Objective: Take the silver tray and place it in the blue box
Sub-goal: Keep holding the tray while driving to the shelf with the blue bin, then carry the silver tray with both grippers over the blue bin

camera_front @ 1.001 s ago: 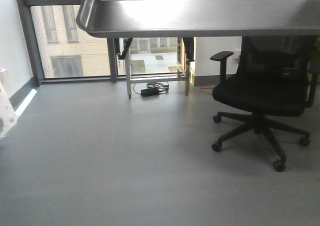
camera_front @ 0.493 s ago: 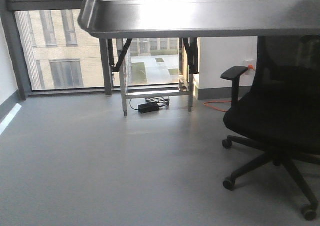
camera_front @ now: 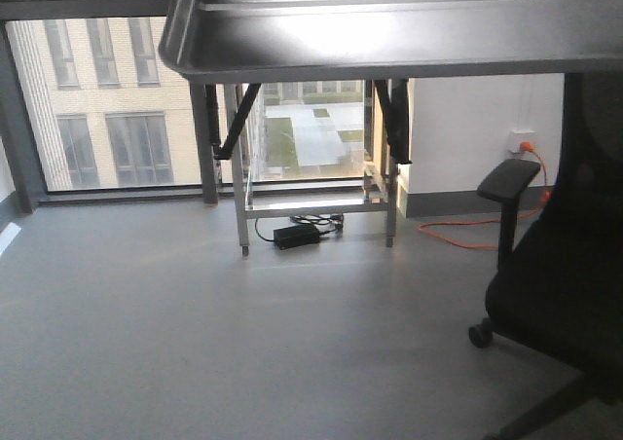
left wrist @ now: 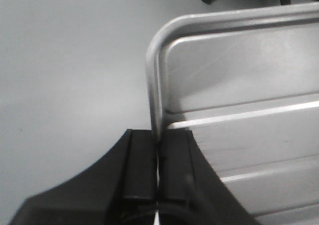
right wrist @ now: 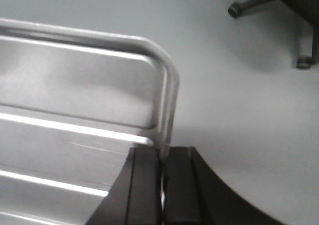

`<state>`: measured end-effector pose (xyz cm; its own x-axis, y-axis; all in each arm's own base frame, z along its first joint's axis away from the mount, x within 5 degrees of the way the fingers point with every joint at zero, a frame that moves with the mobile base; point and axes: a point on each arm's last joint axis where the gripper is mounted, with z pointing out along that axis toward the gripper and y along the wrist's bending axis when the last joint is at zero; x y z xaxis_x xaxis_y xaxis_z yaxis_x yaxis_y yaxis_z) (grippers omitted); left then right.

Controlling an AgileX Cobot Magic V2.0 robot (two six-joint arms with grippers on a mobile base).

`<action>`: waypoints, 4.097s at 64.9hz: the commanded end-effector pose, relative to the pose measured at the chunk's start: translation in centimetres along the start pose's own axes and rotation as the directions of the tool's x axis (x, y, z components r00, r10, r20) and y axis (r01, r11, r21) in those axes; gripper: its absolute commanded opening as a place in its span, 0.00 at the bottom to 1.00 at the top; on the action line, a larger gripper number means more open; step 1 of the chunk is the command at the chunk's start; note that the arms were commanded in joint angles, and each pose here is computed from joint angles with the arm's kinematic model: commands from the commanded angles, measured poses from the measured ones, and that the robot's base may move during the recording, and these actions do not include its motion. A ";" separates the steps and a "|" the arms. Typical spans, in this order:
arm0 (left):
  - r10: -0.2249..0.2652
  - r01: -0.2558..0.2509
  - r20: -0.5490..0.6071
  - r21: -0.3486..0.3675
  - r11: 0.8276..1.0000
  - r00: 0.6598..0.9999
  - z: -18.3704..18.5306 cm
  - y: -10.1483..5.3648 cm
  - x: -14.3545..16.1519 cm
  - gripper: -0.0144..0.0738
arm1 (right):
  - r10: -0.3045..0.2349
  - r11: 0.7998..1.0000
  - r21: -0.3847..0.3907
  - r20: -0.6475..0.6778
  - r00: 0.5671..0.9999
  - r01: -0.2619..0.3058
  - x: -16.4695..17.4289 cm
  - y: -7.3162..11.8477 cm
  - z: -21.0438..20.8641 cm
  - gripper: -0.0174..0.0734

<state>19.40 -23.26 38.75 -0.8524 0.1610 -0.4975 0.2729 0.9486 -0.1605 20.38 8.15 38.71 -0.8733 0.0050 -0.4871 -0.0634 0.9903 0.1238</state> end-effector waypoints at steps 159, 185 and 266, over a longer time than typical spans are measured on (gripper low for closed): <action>0.024 -0.024 -0.010 -0.044 0.999 1.000 -1.9 0.9 0.2 0.05 | -0.025 1.000 0.006 0.126 0.992 0.025 -0.9 -0.3 -1.9 0.25; 0.024 -0.024 -0.010 -0.044 0.999 1.000 -1.9 0.9 0.2 0.05 | -0.025 1.000 0.006 0.126 0.992 0.025 -0.9 -0.3 -1.9 0.25; 0.024 -0.024 -0.009 -0.043 0.999 1.000 -1.9 0.9 0.2 0.05 | -0.025 1.000 0.006 0.126 0.992 0.025 -0.9 -0.3 -1.9 0.25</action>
<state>19.43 -23.31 38.70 -0.8528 0.1617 -0.4965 0.2728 0.9488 -0.1596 20.40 8.11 38.71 -0.8724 0.0037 -0.4888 -0.0627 0.9909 0.1194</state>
